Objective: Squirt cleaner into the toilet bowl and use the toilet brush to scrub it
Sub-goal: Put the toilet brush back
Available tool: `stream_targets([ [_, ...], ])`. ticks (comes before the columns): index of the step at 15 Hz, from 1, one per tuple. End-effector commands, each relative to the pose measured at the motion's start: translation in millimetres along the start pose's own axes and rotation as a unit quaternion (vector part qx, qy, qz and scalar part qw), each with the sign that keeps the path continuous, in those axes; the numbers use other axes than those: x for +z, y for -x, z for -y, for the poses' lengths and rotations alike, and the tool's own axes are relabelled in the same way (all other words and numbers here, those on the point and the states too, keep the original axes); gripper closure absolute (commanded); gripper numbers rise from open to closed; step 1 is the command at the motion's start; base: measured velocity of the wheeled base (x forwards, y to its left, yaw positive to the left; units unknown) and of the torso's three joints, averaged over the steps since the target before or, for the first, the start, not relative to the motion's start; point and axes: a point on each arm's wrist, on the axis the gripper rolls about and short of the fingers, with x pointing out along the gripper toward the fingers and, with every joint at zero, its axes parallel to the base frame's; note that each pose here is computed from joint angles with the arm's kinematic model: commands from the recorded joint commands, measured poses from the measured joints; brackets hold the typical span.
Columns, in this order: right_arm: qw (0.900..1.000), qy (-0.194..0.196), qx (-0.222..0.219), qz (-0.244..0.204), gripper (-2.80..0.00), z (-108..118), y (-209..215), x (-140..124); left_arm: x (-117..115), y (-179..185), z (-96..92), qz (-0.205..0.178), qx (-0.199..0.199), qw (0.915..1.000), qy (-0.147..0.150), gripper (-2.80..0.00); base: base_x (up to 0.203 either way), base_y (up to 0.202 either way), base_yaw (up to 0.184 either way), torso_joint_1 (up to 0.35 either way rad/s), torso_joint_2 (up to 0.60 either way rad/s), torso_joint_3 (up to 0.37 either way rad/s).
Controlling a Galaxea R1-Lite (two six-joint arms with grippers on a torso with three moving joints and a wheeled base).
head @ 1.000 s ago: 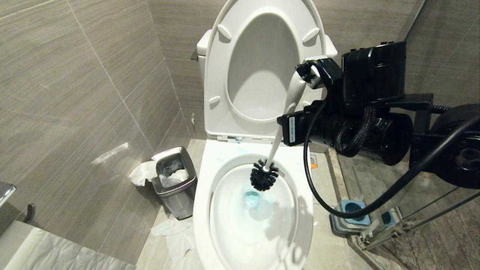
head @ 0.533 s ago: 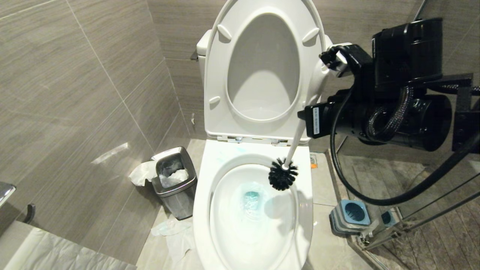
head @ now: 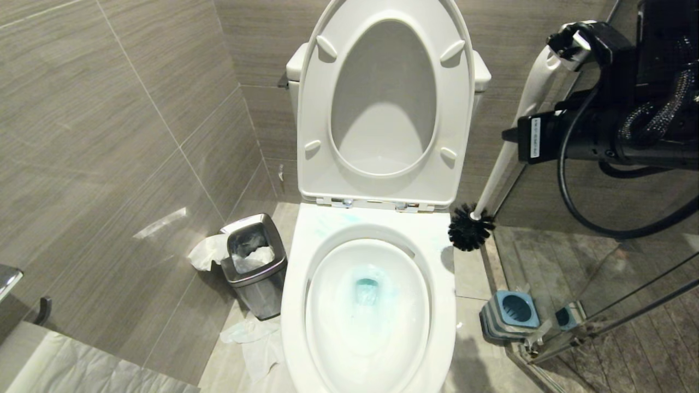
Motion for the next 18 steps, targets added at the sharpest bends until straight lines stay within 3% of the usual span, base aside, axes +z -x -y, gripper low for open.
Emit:
stream_targets([
  [1, 1.000, -0.012, -0.027, 0.001, 0.00, 24.5, 6.9, 2.3, -0.4, -0.1, 0.0, -0.001, 0.000, 1.0000, 0.000, 0.00, 0.000, 0.000, 0.000, 0.000, 0.00, 0.000],
  [8, 0.996, -0.040, -0.074, -0.015, 0.00, 84.4, 11.8, -12.7, -0.4, -0.1, 0.0, -0.001, 0.000, 1.0000, 0.000, 0.00, 0.000, 0.000, 0.000, 0.000, 0.00, 0.000],
  [15, 0.993, -0.058, -0.098, -0.032, 0.00, 116.4, 16.4, -36.8, -0.4, -0.1, 0.0, -0.001, 0.000, 1.0000, 0.000, 0.00, 0.000, 0.000, 0.000, 0.000, 0.00, 0.000],
  [18, 0.992, -0.052, -0.105, -0.039, 0.00, 120.7, 7.6, -64.9, -0.4, -0.1, 0.0, -0.001, 0.000, 1.0000, 0.000, 0.00, 0.000, 0.000, 0.000, 0.000, 0.00, 0.000],
])
